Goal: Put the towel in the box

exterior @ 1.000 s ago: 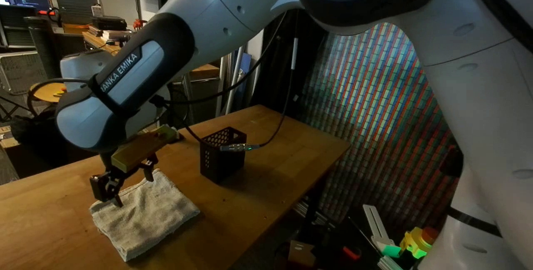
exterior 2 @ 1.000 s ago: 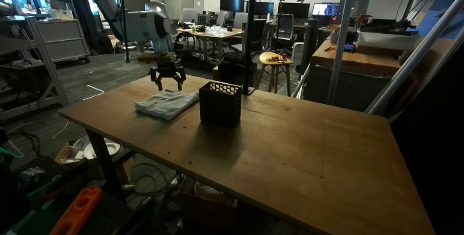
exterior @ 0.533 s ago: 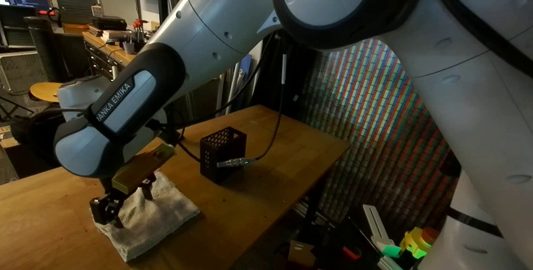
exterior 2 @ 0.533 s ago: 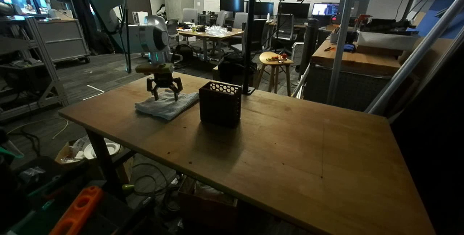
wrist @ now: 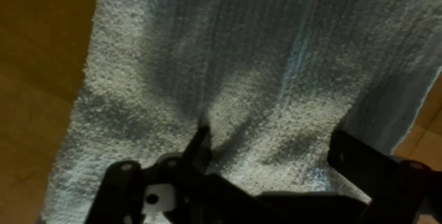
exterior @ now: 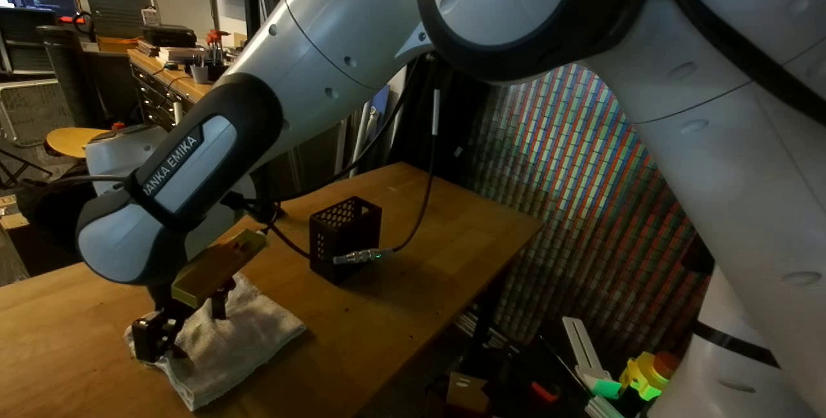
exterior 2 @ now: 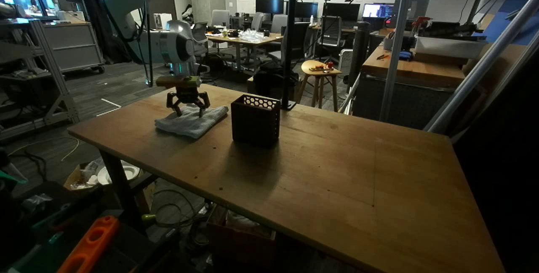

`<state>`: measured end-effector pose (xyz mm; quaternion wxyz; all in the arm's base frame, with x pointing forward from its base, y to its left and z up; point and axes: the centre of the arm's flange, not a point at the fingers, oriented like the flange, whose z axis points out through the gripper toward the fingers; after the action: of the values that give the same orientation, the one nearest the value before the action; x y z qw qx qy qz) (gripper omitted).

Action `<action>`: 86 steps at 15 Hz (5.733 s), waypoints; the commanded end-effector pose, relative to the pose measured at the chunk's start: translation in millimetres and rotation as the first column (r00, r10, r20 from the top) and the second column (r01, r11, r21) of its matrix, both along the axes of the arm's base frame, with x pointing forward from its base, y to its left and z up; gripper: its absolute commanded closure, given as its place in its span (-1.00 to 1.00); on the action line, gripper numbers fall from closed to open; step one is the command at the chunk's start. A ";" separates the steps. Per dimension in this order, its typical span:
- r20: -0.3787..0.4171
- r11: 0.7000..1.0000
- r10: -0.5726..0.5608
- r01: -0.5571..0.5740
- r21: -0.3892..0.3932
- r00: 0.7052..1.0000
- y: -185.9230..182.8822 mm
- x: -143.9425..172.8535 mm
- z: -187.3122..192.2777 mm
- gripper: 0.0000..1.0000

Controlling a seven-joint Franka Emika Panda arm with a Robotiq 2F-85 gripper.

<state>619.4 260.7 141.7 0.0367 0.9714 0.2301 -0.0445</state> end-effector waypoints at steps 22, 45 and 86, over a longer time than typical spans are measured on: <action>0.024 0.999 0.022 -0.022 -0.023 0.999 4.6 -36.8 147.3 0.83; 0.106 0.977 -0.144 0.158 -0.142 0.984 -267.8 -14.4 229.9 0.84; 0.026 0.981 -0.120 0.115 0.158 0.992 -285.1 11.2 165.0 -1.00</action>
<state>628.6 -25.5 281.3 -0.0545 0.9866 0.1534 -0.0107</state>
